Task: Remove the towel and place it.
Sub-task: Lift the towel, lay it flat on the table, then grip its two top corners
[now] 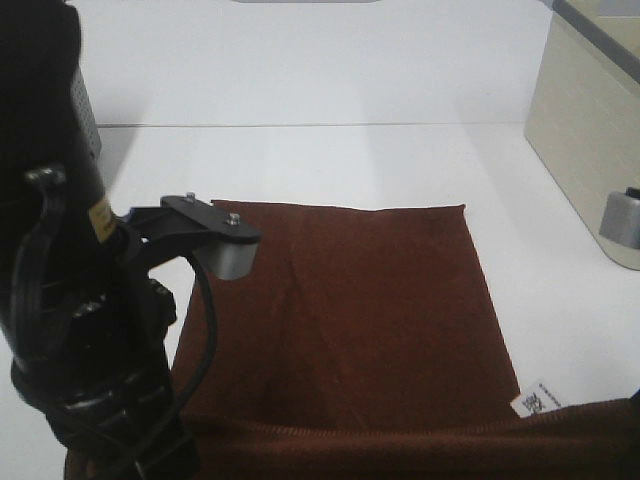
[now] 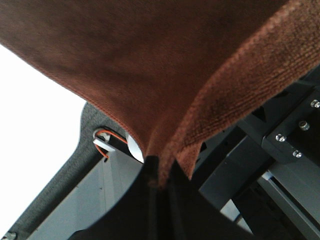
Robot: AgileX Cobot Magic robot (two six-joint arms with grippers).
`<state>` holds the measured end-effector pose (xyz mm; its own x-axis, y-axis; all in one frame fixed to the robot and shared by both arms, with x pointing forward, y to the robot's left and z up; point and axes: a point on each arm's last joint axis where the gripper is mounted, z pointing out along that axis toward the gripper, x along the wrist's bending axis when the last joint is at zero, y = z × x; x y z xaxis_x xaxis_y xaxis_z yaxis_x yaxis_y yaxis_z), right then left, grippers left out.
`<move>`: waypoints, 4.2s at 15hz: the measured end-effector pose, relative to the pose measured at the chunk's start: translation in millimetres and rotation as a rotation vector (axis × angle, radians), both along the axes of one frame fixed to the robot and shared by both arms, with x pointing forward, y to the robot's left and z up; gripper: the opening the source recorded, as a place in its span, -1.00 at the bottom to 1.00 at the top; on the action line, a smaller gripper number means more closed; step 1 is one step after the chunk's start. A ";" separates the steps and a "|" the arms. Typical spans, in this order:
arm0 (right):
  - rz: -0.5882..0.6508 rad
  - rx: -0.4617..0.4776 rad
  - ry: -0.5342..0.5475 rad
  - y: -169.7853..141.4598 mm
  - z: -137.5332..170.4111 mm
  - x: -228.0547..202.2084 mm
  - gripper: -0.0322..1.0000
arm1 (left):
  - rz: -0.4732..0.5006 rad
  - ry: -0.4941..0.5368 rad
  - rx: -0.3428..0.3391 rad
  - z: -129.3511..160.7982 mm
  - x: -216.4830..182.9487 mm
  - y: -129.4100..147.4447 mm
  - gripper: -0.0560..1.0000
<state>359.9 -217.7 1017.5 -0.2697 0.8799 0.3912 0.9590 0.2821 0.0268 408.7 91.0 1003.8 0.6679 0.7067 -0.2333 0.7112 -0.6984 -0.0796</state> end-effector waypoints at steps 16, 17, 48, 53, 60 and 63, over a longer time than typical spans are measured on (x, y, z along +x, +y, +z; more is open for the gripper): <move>0.078 0.087 0.196 19.3 -54.0 19.9 -0.85 | 0.016 0.190 0.041 -59.9 -1.3 -48.4 -0.89; 0.082 0.095 0.203 19.9 -53.5 19.2 -0.79 | -0.002 0.198 0.047 -62.5 -6.5 -52.4 -0.89; -0.205 -0.028 -0.266 -38.0 2.0 296.6 0.68 | 0.658 -0.264 -0.203 -25.9 271.9 102.4 0.75; -0.204 -0.044 -0.187 -37.6 -51.5 325.8 0.68 | 0.644 -0.202 -0.229 -75.5 308.0 92.0 0.75; -0.221 -0.060 -0.124 -38.0 -110.1 337.5 0.68 | 0.649 -0.107 -0.216 -122.1 310.7 88.4 0.75; -0.228 -0.070 -0.101 -38.5 -133.5 340.0 0.68 | 0.638 -0.105 -0.247 -122.5 311.4 85.9 0.75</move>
